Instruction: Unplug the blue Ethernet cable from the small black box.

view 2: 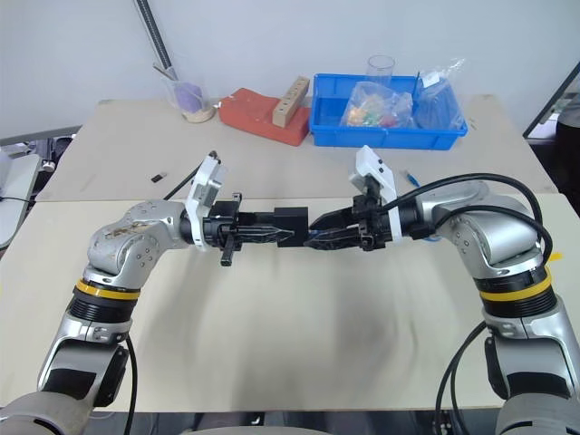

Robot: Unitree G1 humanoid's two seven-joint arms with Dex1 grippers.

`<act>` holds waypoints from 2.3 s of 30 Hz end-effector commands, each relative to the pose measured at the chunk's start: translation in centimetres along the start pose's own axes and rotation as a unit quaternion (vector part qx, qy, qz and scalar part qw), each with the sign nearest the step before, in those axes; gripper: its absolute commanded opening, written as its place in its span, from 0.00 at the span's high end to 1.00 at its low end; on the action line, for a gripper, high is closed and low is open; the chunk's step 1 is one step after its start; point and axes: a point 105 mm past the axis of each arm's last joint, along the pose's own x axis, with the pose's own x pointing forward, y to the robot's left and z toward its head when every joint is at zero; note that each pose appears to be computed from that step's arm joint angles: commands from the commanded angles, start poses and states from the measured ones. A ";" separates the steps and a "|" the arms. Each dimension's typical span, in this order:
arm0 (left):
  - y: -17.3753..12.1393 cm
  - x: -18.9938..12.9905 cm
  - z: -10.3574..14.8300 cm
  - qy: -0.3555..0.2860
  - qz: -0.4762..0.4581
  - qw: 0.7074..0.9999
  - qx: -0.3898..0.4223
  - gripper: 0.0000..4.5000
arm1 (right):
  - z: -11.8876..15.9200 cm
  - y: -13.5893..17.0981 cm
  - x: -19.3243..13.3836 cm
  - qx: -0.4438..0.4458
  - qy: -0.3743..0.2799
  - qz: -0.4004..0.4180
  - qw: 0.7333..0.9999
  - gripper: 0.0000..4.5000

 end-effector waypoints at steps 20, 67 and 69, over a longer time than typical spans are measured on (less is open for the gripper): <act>-0.7 -0.1 1.0 0.003 -0.019 0.999 0.030 0.89 | -0.5 0.5 -1.0 -0.046 0.032 0.027 0.998 0.99; 2.6 -6.4 -4.6 0.029 0.258 0.962 0.084 0.89 | -3.3 0.8 -5.1 -0.050 0.002 -0.140 0.989 0.01; 4.0 -8.2 -5.5 0.039 0.339 0.935 0.099 0.89 | -1.3 1.8 -4.3 -0.050 -0.033 -0.153 0.986 0.01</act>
